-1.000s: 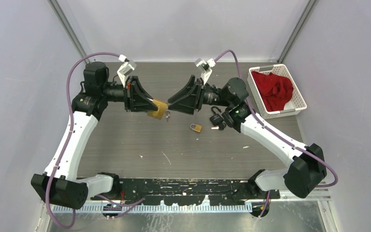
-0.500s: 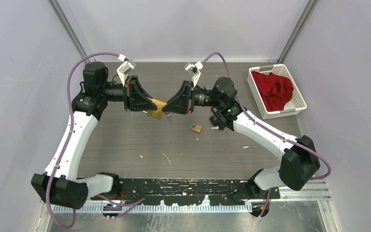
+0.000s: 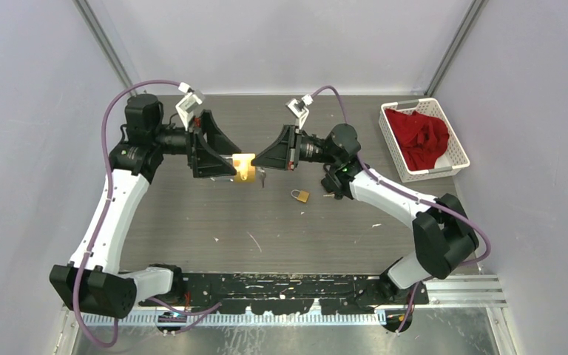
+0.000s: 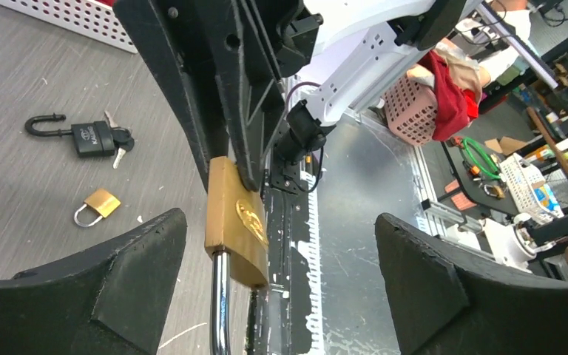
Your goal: Unlock with the key
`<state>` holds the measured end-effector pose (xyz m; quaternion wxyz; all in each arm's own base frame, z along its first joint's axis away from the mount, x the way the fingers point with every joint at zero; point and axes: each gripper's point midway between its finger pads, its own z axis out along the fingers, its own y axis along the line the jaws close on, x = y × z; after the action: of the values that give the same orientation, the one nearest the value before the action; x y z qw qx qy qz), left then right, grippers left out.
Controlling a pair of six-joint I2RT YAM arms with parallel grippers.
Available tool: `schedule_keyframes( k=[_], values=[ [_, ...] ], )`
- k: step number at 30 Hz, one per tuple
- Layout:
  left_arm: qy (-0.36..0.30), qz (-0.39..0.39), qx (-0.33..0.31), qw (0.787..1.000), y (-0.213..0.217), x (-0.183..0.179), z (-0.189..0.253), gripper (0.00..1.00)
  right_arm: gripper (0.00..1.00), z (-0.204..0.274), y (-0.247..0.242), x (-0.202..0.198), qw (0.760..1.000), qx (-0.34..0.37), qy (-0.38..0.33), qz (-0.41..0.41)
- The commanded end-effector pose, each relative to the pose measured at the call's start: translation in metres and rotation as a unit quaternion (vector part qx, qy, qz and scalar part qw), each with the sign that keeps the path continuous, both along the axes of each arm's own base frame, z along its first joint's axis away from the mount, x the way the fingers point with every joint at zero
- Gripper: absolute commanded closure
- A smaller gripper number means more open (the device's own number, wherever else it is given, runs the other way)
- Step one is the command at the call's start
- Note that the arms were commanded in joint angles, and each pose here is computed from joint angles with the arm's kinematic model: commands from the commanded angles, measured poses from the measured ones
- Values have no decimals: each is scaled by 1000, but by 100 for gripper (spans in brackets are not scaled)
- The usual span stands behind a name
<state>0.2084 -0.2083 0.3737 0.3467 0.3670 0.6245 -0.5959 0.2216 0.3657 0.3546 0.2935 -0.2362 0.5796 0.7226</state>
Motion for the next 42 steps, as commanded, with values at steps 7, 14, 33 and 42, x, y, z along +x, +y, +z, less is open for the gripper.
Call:
schedule_keyframes(
  k=[7,14,33,42],
  values=[
    [-43,28,-17,999,36,21,-10,0,99,11,-26,-1,1000,22,-11,-13],
    [-188,52,196,961,43,17,-83,1,99,4,-22,10,1000,3,14,-27],
    [-199,-67,406,890,69,18,-217,1,66,-176,-64,40,919,-329,3,-219],
    [-135,-16,429,893,83,46,-218,1,77,-246,-70,-17,889,-425,7,-171]
  ],
)
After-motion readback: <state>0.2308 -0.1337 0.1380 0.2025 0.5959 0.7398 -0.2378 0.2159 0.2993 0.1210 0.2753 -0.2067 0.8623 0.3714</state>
